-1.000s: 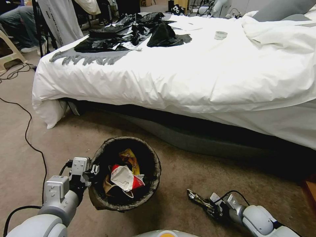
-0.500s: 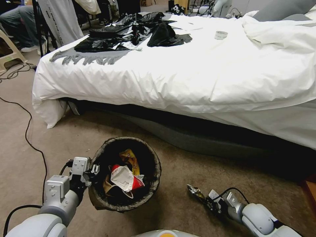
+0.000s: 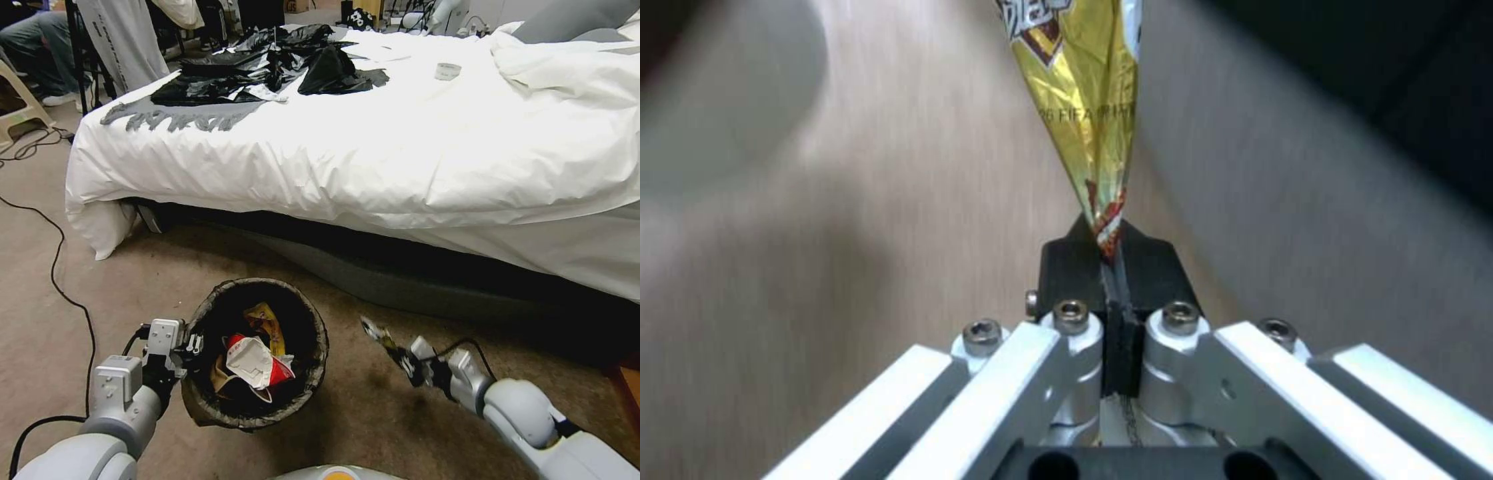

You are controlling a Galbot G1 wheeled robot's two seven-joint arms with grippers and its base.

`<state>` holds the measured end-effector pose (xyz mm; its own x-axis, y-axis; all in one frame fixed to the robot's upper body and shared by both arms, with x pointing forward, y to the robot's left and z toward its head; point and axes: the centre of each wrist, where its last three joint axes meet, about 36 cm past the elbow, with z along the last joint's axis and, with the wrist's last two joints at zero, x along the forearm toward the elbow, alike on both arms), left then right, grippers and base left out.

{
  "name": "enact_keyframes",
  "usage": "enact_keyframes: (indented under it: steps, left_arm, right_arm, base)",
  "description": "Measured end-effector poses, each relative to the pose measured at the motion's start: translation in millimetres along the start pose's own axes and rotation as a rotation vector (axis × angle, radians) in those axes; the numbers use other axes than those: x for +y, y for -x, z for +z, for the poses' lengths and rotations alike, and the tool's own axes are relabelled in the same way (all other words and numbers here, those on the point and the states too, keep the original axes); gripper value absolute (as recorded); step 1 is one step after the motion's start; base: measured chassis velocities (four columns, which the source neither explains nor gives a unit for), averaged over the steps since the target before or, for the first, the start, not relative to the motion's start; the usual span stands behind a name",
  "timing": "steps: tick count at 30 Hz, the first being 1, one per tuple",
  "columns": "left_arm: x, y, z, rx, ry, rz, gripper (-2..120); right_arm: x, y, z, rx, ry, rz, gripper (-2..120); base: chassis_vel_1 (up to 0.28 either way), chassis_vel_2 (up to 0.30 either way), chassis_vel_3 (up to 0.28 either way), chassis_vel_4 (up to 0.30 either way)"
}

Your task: Pick up the trash bin, then pick up the garbage from the floor and place it into the trash bin.

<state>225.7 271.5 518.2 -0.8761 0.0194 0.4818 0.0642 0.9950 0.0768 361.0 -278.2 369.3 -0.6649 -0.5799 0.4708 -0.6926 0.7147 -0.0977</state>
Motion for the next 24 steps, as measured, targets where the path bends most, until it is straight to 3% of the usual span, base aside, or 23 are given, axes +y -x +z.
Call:
enact_keyframes:
  steps: [15,17,24]
  left_arm:
    - [1.1,-0.6,0.5,0.003,0.005,-0.001,3]
    - [1.2,-0.7,0.6,0.003,0.005,0.0,3]
    - [0.8,-1.0,1.3,0.006,0.005,-0.002,3]
  right_arm:
    - [18.3,-36.7,-118.3,-0.317,0.026,-0.018,0]
    - [27.5,-45.9,-142.7,-0.375,0.022,-0.051,0]
    - [49.9,-61.5,-179.6,-0.43,0.094,-0.175,0]
  base:
    - [0.0,0.0,0.0,0.0]
    - [0.0,0.0,0.0,0.0]
    - [0.0,0.0,0.0,0.0]
